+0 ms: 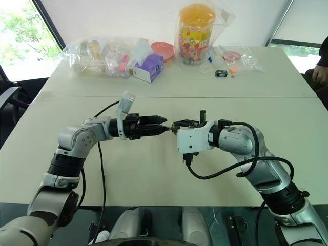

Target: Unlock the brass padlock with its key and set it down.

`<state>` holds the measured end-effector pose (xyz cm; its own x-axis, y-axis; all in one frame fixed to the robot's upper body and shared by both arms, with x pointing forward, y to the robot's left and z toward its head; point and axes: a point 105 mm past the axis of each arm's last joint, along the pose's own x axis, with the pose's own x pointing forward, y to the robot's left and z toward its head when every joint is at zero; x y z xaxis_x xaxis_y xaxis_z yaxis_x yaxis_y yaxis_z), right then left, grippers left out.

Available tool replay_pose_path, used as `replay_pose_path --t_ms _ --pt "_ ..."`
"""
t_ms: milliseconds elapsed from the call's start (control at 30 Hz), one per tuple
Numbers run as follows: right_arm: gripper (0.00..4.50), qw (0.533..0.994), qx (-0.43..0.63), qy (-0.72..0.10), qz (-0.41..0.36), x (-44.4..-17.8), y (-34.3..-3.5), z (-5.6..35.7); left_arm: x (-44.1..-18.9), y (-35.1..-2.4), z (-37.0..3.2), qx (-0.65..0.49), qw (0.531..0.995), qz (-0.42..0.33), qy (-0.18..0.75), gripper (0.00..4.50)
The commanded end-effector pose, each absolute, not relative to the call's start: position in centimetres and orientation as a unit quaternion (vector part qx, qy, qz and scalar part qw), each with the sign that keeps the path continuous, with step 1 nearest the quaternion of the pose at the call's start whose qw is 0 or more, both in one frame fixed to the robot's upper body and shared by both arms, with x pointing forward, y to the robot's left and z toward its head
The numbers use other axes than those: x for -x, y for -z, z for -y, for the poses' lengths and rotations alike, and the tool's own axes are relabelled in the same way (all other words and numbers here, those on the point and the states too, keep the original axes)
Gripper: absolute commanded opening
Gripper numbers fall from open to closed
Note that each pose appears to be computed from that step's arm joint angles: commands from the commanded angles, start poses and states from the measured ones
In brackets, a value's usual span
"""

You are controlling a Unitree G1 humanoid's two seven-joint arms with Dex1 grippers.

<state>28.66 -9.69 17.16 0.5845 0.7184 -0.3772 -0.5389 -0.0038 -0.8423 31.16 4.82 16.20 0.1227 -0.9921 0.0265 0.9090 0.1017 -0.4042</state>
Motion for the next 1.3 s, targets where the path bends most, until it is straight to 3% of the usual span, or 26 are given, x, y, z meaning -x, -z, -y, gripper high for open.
replay_pose_path --t_ms 33,667,767,900,1267,1300 --pt "0.7 0.699 0.556 -0.437 0.108 -28.5 -18.4 9.4 -31.0 -16.1 -4.4 0.139 0.736 -0.118 0.652 2.96" --pt "0.7 0.697 0.559 -0.436 0.111 -28.2 -18.6 9.0 -32.0 -14.9 -2.4 0.16 0.748 -0.121 0.632 2.96" --pt "0.7 0.695 0.56 -0.437 0.112 -28.1 -18.6 8.9 -32.0 -14.8 -2.4 0.163 0.75 -0.121 0.63 2.1" --pt "0.7 0.694 0.56 -0.439 0.112 -28.0 -18.6 8.8 -32.2 -14.8 -2.3 0.168 0.752 -0.12 0.626 0.05" --pt "0.7 0.7 0.543 -0.453 0.099 -27.6 -18.2 8.6 -31.5 -14.5 -2.8 0.157 0.743 -0.128 0.638 0.02" --pt "1.2 0.71 0.531 -0.454 0.089 -27.6 -18.2 8.9 -31.6 -14.6 -3.2 0.155 0.743 -0.128 0.639 0.0"
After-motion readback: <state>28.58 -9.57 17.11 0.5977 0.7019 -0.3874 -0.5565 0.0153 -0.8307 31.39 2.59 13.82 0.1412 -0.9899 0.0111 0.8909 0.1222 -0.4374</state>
